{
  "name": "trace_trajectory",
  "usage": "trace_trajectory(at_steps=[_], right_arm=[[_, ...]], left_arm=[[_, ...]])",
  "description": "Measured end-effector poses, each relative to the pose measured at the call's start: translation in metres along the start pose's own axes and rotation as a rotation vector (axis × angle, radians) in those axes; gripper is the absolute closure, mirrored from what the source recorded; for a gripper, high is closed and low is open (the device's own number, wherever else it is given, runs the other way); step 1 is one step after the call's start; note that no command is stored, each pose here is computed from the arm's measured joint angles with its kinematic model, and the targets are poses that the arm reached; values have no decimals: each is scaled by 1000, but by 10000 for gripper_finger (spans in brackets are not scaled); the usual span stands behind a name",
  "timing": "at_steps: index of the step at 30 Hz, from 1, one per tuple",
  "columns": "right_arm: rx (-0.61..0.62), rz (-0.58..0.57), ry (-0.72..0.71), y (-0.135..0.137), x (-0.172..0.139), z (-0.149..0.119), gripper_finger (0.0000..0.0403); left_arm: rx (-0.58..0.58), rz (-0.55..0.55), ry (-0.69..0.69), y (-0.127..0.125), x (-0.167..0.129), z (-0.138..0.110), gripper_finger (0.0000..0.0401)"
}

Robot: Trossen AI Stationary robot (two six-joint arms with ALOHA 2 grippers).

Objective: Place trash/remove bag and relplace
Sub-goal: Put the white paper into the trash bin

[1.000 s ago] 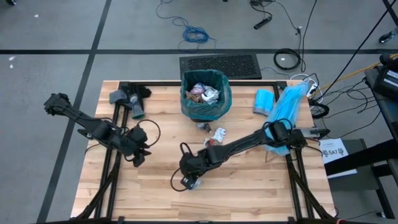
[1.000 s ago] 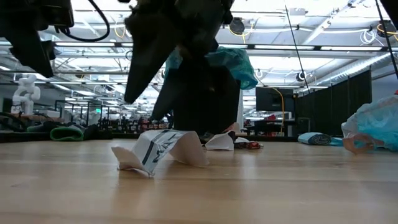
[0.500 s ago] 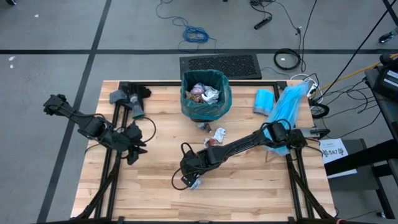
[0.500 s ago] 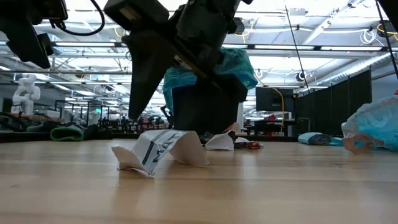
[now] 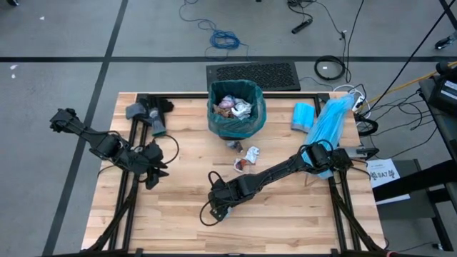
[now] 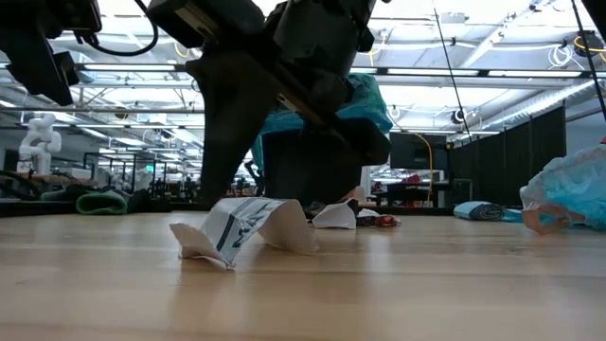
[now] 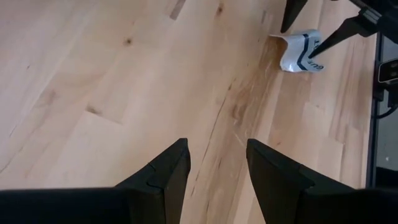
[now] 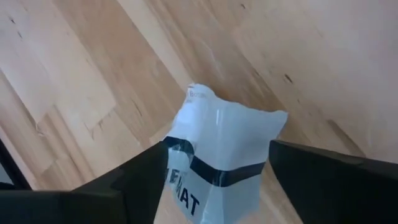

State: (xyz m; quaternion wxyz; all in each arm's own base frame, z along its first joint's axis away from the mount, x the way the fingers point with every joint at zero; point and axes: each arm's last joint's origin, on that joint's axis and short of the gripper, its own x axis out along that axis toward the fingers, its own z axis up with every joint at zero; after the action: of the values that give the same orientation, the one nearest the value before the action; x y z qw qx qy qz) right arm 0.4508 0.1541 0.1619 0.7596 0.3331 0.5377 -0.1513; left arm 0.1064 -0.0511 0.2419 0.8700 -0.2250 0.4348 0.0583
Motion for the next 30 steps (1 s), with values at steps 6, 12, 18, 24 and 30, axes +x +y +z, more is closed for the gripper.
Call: trace_trajectory(at_steps=[6,12,18,24,30], right_arm=[[-32,-22,11,-3,3,0,263],[-26,-19,13,-6,3,5,391],[-33,0,33,-10,-1,14,398],[-84,37,2,-16,-38,32,401],[-152,115,-183,-24,-119,59,402]], left_arm=[[0,0,0,0,0,0,239],[0,0,0,0,0,0,239],[0,-1,0,0,0,0,239],[0,-1,0,0,0,0,239],[0,-1,0,0,0,0,239]])
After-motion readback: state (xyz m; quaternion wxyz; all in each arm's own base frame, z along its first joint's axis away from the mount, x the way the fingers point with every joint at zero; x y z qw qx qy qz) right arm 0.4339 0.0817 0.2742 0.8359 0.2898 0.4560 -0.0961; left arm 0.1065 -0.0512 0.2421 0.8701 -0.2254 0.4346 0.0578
